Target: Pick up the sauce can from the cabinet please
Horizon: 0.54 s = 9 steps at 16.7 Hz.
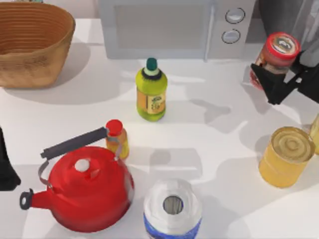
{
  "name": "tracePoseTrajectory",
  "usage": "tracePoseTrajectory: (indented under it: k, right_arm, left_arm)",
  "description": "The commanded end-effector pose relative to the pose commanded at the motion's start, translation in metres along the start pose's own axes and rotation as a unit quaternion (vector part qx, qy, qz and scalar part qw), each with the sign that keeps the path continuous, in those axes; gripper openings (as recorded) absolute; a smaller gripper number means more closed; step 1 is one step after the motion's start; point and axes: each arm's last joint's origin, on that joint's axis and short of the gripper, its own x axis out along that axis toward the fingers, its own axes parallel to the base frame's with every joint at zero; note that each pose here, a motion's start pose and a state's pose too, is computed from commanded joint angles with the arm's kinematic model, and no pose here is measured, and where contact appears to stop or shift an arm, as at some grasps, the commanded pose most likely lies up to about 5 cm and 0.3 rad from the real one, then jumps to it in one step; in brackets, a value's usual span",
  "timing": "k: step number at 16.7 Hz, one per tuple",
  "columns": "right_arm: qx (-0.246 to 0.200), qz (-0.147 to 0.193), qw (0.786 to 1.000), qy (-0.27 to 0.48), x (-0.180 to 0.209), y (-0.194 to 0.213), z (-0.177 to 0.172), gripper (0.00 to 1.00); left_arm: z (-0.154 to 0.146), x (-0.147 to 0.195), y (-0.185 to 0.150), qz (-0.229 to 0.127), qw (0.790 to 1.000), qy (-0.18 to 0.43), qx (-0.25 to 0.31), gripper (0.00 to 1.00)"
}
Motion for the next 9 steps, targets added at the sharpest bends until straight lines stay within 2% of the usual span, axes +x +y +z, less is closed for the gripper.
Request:
tracePoseTrajectory:
  k: [3,9]
  right_arm:
    - [0.0,0.0,1.0,0.0,0.0,0.0,0.0,0.98]
    - [0.0,0.0,1.0,0.0,0.0,0.0,0.0,1.0]
  left_arm:
    - [0.0,0.0,0.0,0.0,1.0,0.0,0.0,1.0]
    - [0.0,0.0,0.0,0.0,1.0,0.0,0.0,1.0]
